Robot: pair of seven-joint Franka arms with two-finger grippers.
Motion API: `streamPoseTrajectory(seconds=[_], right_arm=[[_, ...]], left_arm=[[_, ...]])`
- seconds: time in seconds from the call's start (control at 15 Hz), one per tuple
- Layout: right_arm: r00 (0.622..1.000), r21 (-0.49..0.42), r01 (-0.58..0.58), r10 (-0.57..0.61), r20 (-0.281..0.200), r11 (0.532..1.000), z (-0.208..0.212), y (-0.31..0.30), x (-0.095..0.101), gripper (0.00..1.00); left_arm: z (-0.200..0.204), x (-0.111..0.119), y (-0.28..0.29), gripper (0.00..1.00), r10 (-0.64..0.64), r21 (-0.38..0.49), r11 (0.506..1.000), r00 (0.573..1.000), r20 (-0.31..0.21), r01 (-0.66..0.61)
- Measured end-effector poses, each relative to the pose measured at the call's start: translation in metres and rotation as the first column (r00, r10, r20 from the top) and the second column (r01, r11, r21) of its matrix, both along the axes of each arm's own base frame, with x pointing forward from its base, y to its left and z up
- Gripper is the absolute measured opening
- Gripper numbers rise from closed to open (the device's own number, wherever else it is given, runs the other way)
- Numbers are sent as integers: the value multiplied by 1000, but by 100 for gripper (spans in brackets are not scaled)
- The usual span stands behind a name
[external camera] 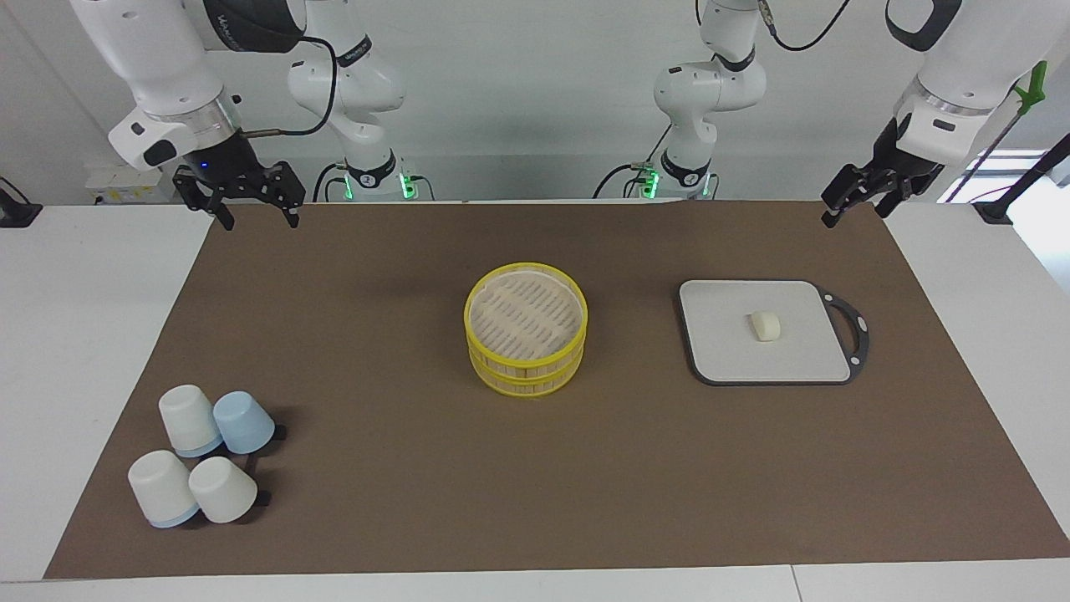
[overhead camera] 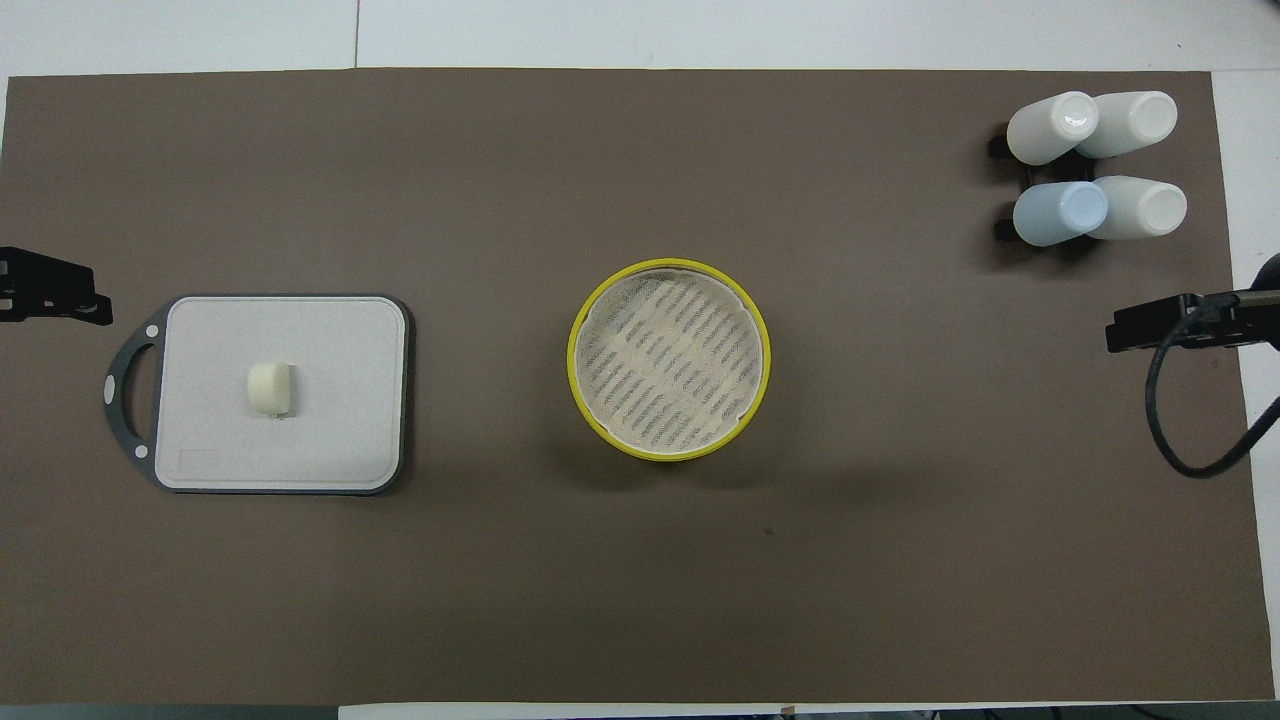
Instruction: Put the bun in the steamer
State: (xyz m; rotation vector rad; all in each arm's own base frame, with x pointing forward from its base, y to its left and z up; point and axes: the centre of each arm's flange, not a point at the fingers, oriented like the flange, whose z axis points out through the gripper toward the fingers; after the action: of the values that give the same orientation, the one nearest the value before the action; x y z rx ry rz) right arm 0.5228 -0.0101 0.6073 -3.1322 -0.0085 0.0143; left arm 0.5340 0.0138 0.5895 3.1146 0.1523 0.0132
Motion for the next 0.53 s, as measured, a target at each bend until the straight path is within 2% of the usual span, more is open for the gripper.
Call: streamPoseTrajectory(seconds=[0.27, 0.53], right_arm=[[1000, 0, -3, 3, -13, 1000, -1, 2, -2, 100], [1000, 0, -10, 10, -17, 1000, -2, 5, -2, 100]], left_arm=[[-74, -7, 1, 100, -29, 0, 1000, 999, -18, 29], [-134, -8, -3, 100, -39, 3, 999, 999, 2, 39]])
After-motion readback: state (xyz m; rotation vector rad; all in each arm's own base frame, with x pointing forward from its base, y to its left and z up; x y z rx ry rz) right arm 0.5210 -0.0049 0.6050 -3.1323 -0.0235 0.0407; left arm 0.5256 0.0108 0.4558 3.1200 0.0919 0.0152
